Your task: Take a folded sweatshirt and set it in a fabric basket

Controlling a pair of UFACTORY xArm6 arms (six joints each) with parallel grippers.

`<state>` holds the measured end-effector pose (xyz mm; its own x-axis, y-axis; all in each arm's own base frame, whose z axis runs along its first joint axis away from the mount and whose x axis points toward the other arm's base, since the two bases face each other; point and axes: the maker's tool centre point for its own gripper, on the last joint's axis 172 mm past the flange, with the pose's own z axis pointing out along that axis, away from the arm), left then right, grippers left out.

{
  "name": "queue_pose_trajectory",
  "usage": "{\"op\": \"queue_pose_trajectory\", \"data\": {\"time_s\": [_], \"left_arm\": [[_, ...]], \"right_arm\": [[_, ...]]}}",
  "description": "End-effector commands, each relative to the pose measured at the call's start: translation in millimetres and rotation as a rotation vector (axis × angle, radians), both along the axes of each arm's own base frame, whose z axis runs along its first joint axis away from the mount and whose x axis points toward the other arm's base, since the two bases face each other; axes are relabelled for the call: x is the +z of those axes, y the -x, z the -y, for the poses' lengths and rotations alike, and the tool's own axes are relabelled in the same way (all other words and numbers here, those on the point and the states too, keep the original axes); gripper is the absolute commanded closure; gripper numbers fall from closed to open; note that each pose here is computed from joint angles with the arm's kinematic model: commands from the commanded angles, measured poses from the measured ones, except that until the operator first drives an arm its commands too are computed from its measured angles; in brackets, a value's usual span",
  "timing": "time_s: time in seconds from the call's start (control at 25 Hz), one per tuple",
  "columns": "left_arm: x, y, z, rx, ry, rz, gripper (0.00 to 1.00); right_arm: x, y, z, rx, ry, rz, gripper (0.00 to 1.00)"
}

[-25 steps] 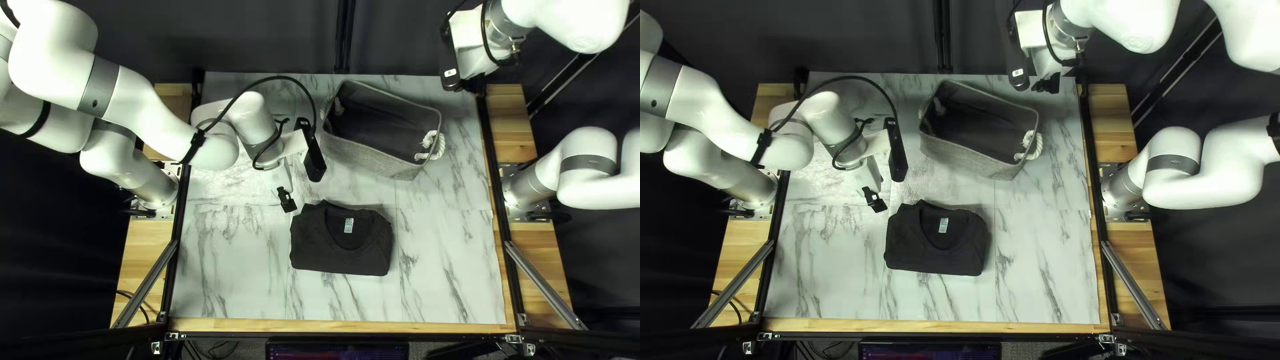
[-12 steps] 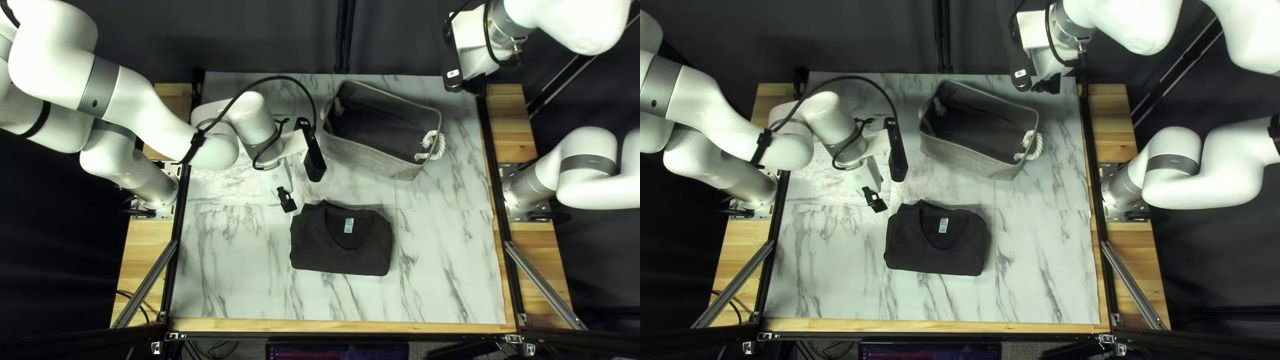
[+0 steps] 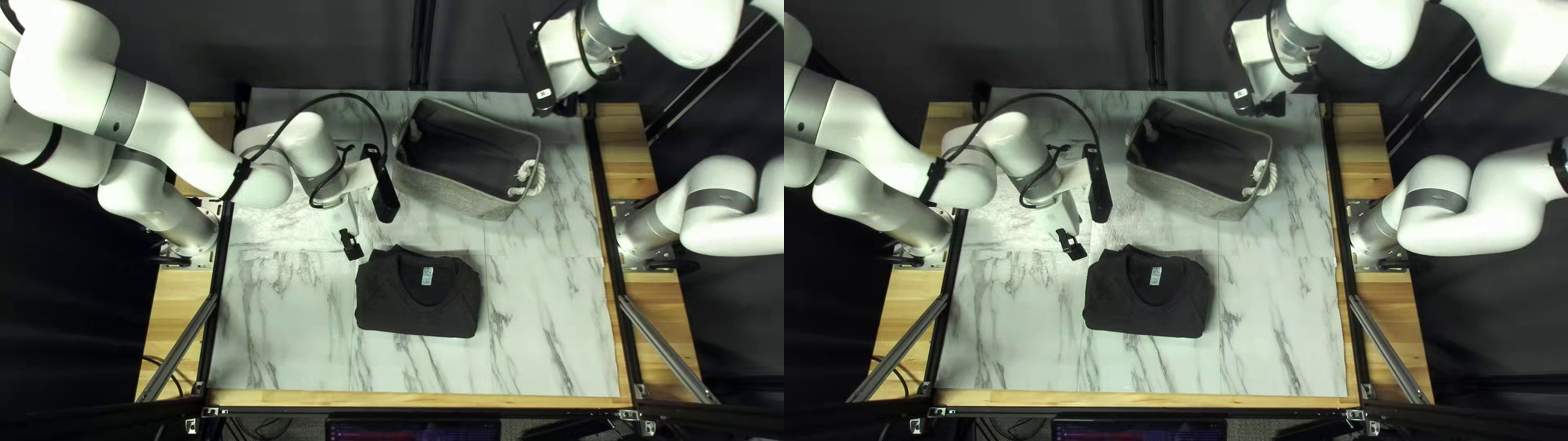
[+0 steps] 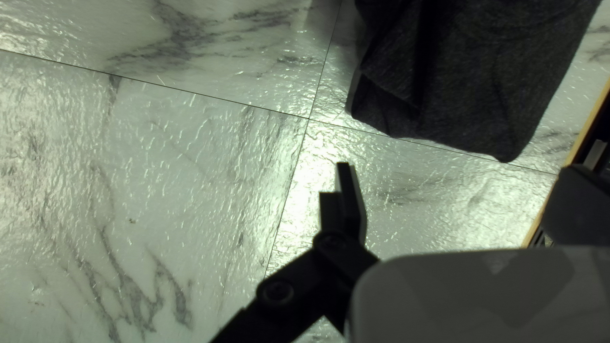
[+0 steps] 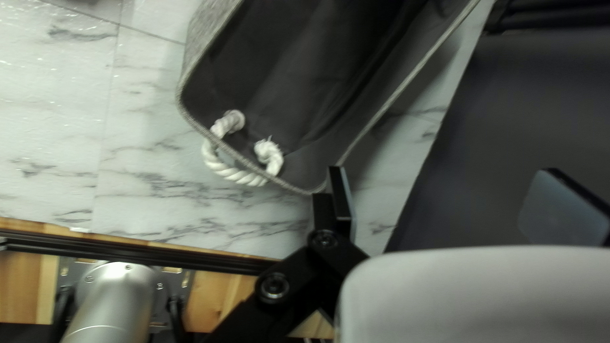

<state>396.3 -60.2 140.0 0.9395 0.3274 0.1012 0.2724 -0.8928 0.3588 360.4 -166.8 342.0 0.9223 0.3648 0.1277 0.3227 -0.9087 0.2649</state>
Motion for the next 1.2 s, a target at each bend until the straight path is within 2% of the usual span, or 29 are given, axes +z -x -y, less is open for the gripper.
{"op": "queue_pose_trajectory", "data": {"time_s": [0.04, 0.48, 0.56, 0.64, 0.8, 1.04, 1.12, 1.2], "left_arm": [[0.0, 0.0, 0.0, 0.000, 0.000, 0.000, 0.00], [0.0, 0.0, 0.0, 0.000, 0.000, 0.000, 0.00], [0.0, 0.0, 0.0, 0.000, 0.000, 0.000, 0.00], [0.0, 0.0, 0.0, 0.000, 0.000, 0.000, 0.00], [0.0, 0.0, 0.0, 0.000, 0.000, 0.000, 0.00], [0.0, 0.0, 0.0, 0.000, 0.000, 0.000, 0.00], [0.0, 0.0, 0.0, 0.000, 0.000, 0.000, 0.00], [0.0, 0.0, 0.0, 0.000, 0.000, 0.000, 0.00]], "right_arm": [[0.7, -0.5, 0.5, 0.002, 0.003, 0.001, 0.00], [0.7, -0.5, 0.5, 0.002, 0.003, 0.001, 0.00], [13.5, 17.4, -28.5, 0.000, 0.014, -0.029, 0.00], [41.9, 11.6, -49.2, 0.016, 0.017, -0.050, 0.00], [70.4, 8.4, -37.1, 0.042, 0.049, -0.060, 0.00], [87.0, 8.1, -25.5, 0.028, 0.073, -0.064, 0.00], [94.0, 12.9, -39.0, 0.009, 0.079, -0.075, 0.00], [98.5, 21.5, -80.3, -0.011, 0.092, -0.097, 0.00]]}}
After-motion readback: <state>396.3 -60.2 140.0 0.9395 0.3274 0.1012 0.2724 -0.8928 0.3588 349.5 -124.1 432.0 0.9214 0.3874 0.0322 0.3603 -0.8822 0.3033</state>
